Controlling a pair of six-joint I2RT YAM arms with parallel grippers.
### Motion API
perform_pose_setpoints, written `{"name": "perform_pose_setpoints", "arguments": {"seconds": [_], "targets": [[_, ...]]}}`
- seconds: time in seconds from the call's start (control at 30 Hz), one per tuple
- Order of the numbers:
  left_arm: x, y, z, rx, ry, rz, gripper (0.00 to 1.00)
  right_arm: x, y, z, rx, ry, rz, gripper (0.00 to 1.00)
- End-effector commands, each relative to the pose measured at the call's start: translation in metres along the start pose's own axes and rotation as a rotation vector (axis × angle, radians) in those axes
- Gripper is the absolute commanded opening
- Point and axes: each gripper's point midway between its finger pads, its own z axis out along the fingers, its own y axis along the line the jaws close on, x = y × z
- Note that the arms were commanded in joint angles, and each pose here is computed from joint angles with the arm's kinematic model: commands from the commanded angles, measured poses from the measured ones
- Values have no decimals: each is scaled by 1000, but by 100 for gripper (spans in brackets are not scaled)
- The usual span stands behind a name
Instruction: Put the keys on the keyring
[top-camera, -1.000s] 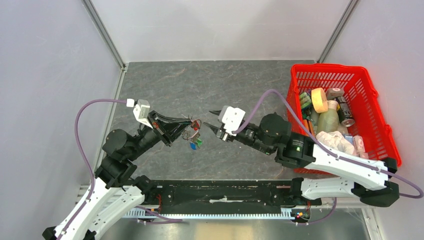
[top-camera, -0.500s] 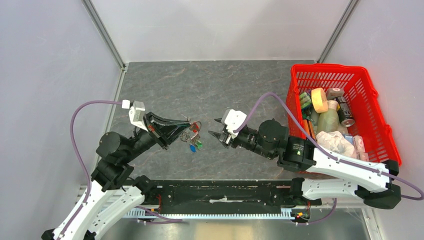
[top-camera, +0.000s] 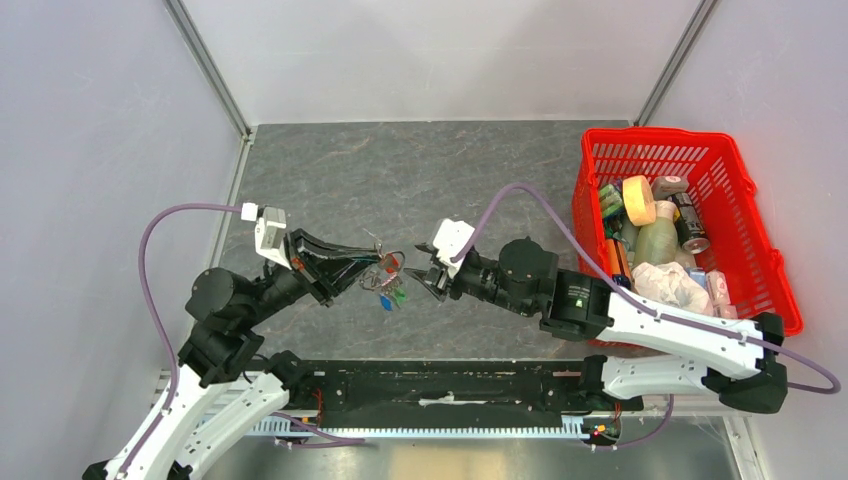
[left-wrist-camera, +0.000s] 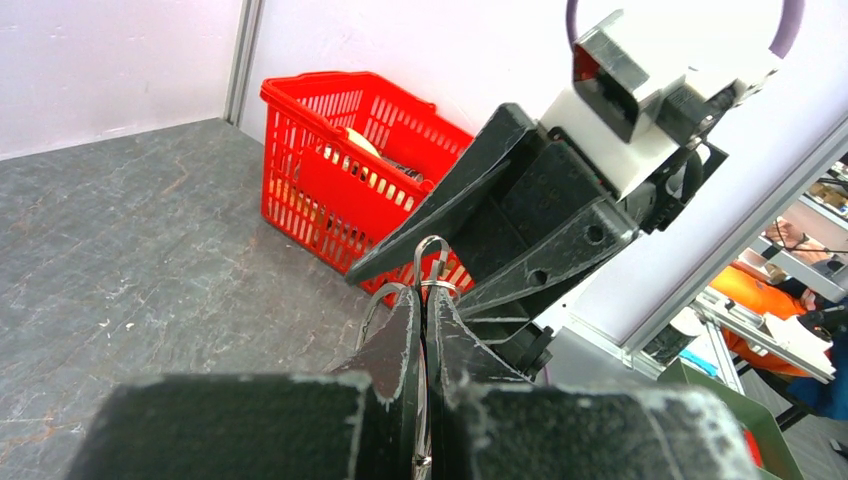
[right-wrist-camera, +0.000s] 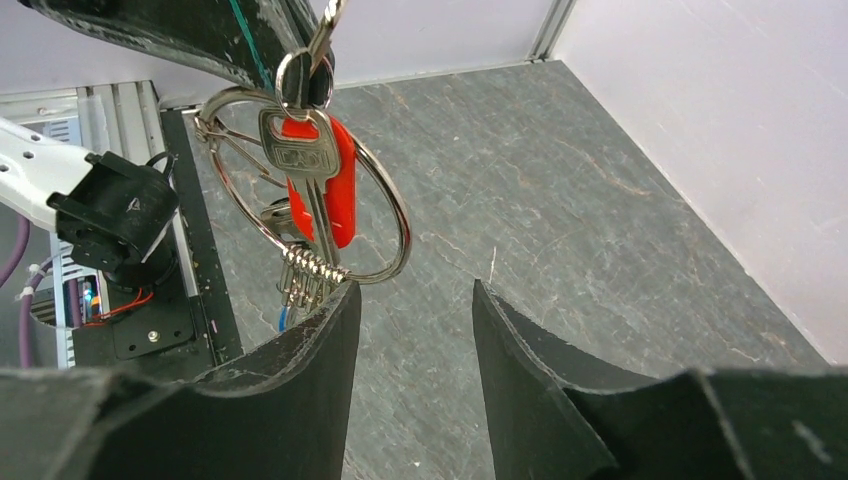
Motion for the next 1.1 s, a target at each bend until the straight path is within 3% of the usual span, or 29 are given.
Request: {"name": "perform_pose_setpoints", "arguments": {"seconds": [0.0,0.6,0.77,0.9,1.07], "targets": [[-30,-29,-6,89,-80,23,2,-28,2,7,-9,-82,29,52],[-28,-34,-8,113,-72,9,2,-41,1,15,-4,-137,40,47],[-34,-41,-10,141,-98,20,2,-41,2,16,-9,-134,34,29],[-34,-45,-11,165,-101,18,2,-44,4,15,-21,-138,30,1],[-31,-45,-10,175,-95,13,2,-50,2,7,-20,-163,33,0]]}}
